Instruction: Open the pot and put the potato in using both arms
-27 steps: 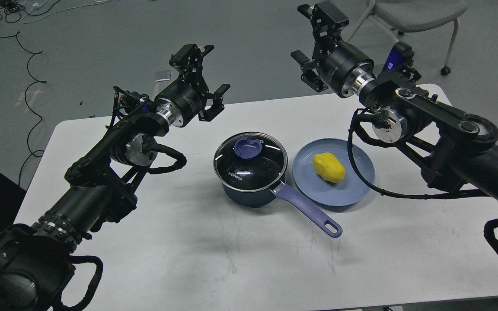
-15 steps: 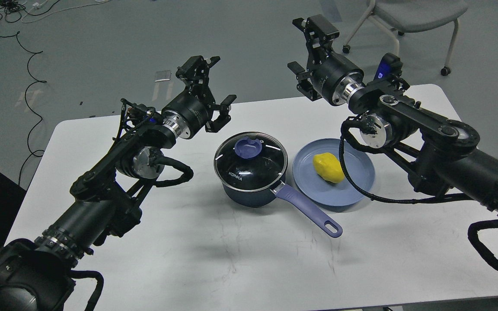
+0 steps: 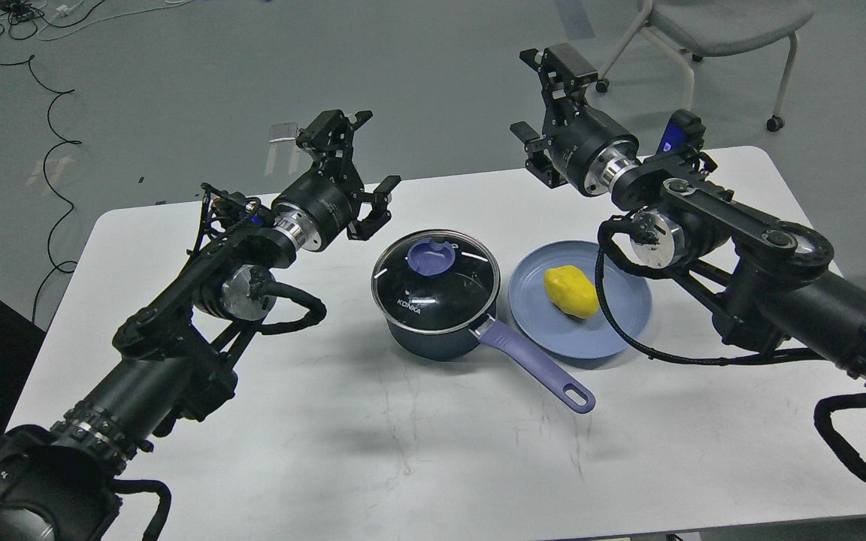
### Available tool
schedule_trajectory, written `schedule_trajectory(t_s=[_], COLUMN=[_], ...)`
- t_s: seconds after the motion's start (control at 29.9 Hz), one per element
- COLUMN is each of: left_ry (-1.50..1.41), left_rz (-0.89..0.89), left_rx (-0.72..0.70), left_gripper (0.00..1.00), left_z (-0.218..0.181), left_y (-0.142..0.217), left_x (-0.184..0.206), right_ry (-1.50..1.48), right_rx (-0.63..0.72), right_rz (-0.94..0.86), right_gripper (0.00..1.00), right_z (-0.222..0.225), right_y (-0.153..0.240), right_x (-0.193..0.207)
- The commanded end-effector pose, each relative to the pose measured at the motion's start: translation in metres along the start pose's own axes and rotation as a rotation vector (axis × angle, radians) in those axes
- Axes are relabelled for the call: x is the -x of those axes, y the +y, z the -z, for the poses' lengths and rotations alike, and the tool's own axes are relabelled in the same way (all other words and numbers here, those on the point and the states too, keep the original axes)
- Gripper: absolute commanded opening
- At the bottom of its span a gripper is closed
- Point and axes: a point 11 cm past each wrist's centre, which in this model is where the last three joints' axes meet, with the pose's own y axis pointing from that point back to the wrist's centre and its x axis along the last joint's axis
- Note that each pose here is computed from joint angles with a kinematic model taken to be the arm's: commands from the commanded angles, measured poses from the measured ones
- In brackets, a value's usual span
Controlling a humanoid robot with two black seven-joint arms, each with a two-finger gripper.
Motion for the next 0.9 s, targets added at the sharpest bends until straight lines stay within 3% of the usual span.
schedule_trajectory(t_s=[0.0,0.3,0.87], left_ry=[-0.003,-0.051,-0.051], left_rz=[-0.007,-0.045,-0.034], left_rx=[0.006,0.030,0.028], left_gripper=[0.98,0.98,0.98], left_z=[-0.001,-0.020,-0.017], left_y=[0.002,0.018,0.039], left_x=[-0.003,-0.033,-0.042], right_ry=[-0.001,0.002,-0.006], right_rx=[-0.023,-0.034,-0.028], right_rz=[0.008,0.040,0.044], right_gripper=[1.00,1.00,1.00], right_z=[0.006,0.007,0.003], right_y=[0.002,0.012,0.012], right_x=[-0.005,-0.023,-0.020])
